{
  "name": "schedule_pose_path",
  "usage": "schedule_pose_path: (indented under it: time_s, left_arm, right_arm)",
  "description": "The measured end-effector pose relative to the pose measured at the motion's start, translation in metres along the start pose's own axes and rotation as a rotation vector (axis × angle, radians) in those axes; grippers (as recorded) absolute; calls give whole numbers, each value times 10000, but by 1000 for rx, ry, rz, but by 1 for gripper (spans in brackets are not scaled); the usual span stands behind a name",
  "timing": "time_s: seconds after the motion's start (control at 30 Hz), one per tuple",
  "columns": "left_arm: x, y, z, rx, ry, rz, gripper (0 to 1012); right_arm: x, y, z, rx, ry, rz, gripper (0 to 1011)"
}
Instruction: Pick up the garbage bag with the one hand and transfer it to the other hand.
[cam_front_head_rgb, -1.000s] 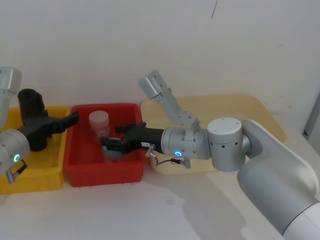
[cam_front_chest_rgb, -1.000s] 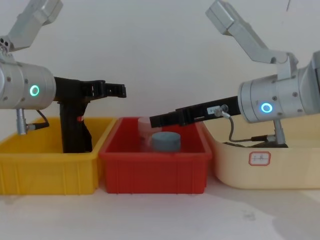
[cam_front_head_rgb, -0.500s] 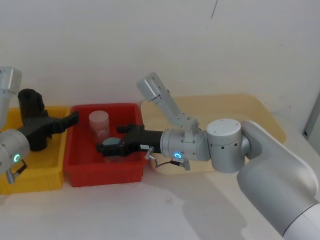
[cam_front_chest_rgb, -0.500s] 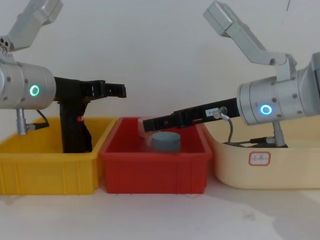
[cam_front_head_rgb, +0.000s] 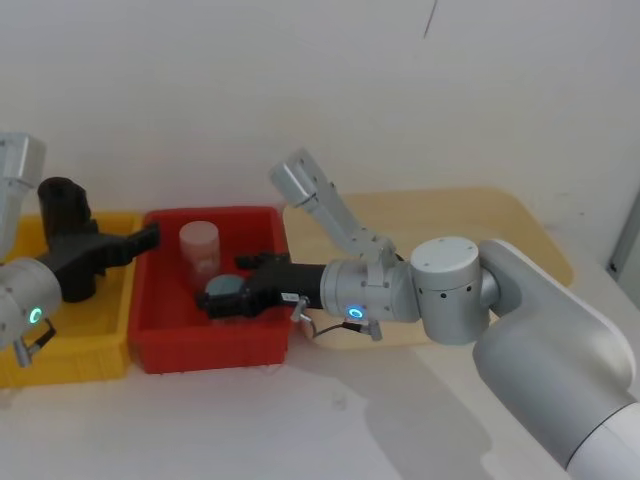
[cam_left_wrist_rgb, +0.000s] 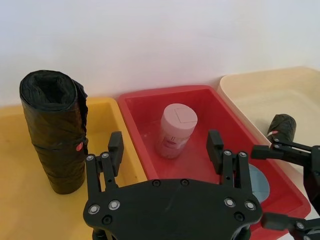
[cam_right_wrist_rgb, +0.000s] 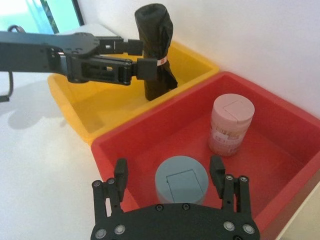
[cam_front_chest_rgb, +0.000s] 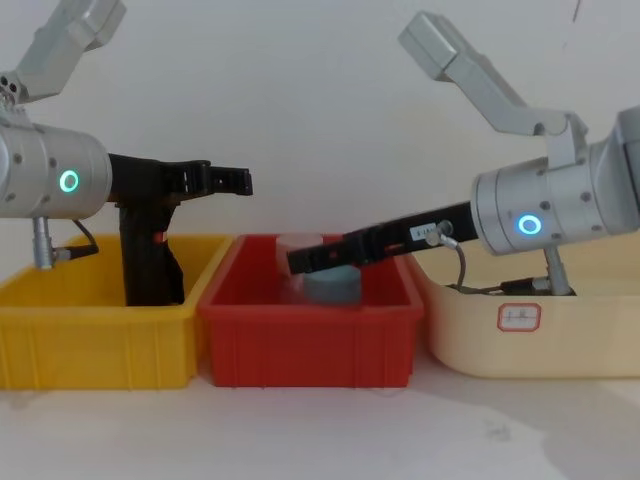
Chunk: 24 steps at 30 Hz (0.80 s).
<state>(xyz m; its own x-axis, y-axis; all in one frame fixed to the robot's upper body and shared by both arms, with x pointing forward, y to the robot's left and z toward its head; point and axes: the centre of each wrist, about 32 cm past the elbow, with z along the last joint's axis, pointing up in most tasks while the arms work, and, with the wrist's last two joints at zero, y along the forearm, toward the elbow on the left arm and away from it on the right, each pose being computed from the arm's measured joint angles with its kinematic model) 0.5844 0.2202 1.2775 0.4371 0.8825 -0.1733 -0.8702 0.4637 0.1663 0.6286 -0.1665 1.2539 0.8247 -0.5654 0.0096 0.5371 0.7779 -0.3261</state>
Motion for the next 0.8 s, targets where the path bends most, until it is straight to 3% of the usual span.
schedule_pose_path:
  time_s: [0.8]
  left_arm:
    - [1,0,0,0,0,0,1001]
  right_arm:
    - [65,132,3,-61,-76,-15,1000]
